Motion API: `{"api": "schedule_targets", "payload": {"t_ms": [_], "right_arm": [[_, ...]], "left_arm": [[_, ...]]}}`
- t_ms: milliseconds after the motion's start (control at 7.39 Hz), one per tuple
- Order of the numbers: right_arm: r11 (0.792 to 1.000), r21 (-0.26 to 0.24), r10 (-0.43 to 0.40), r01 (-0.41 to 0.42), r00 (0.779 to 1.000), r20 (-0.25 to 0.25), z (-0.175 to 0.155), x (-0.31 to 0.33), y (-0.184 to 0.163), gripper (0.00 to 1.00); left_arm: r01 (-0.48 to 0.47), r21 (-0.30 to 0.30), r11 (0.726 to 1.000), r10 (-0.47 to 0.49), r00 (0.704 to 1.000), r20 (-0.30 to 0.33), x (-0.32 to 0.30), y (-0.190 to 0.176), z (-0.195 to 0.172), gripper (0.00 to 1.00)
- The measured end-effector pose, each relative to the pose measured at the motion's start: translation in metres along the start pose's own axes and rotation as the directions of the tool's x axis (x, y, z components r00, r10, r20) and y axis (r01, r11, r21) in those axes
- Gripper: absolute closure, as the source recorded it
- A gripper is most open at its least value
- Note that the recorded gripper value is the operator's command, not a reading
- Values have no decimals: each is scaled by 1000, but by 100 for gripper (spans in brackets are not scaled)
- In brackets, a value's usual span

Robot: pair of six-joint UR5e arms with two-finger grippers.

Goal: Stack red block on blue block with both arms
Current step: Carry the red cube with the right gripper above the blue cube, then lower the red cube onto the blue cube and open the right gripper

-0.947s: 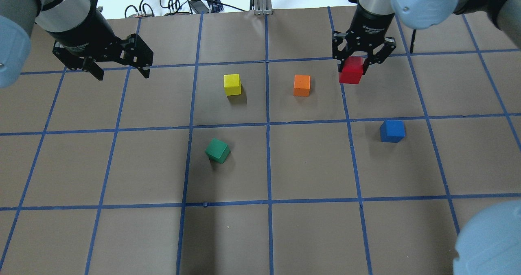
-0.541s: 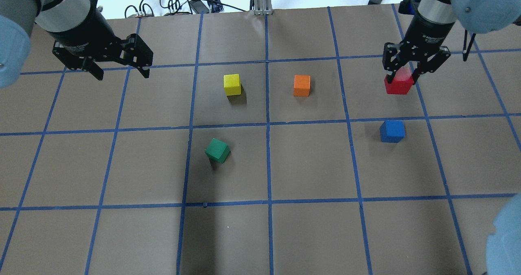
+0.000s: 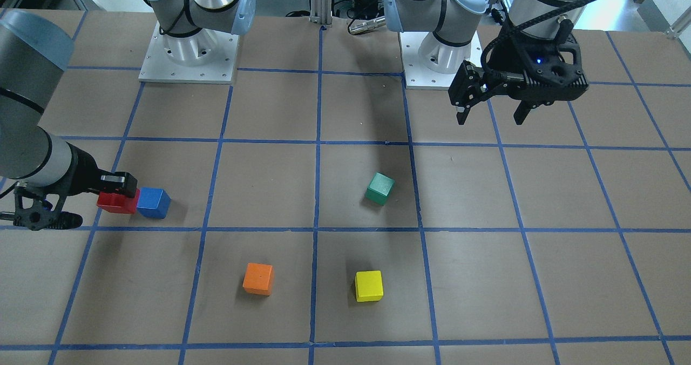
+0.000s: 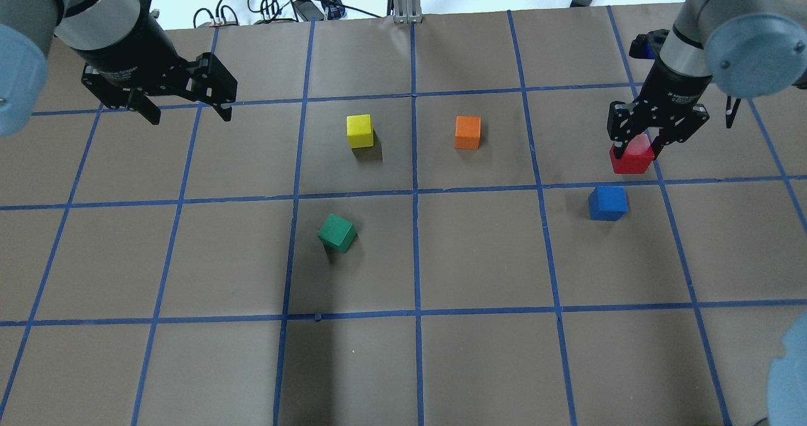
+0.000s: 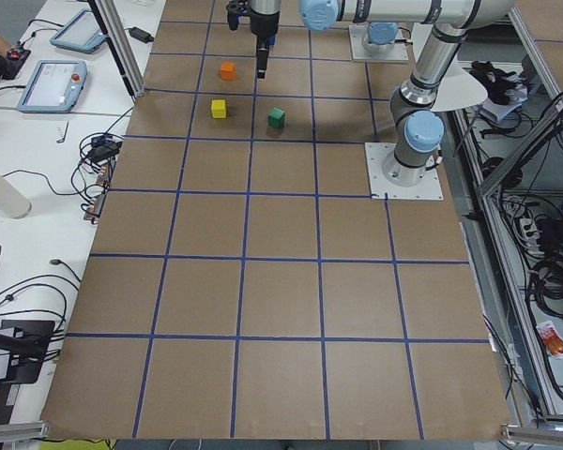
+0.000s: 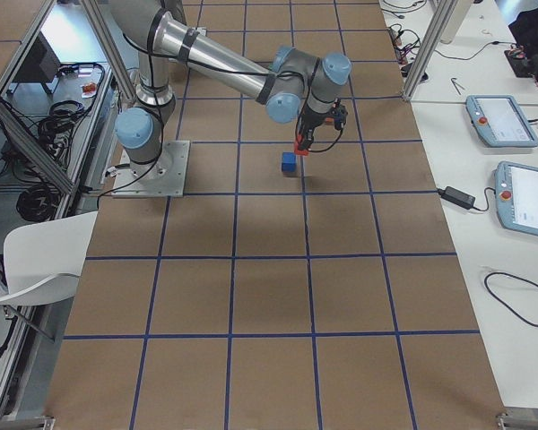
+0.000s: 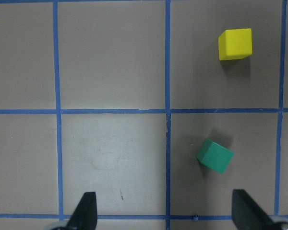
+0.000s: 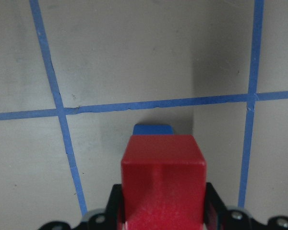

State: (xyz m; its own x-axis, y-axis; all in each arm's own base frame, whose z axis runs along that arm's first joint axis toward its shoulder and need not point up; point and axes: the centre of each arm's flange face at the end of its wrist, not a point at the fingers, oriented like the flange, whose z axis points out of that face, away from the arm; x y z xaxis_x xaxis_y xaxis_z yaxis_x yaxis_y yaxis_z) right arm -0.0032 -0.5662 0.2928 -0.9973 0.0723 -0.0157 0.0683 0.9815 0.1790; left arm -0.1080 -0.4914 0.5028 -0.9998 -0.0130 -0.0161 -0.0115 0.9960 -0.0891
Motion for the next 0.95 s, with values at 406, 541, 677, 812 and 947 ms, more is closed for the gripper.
{"api": "schedule_targets", "payload": {"t_ms": [406,541,677,812,947], "right_arm": [[998,58,0,0,1000,-9,25,-3,9,100],[998,60,0,0,1000,-8,25,-4,12,100],[998,56,0,1,1000,-6,22,-5,16,100],[999,47,-1,1,1000,-4,19,-7,21,100],[999,38,-2,2,1000,-2,19,-7,24,100]], "left_arm": [[0,0,1000,0,1000,0,0,0,0,0],[0,0,1000,0,1000,0,0,0,0,0],[0,0,1000,0,1000,0,0,0,0,0],[0,0,1000,0,1000,0,0,0,0,0],[0,0,1000,0,1000,0,0,0,0,0]]}}
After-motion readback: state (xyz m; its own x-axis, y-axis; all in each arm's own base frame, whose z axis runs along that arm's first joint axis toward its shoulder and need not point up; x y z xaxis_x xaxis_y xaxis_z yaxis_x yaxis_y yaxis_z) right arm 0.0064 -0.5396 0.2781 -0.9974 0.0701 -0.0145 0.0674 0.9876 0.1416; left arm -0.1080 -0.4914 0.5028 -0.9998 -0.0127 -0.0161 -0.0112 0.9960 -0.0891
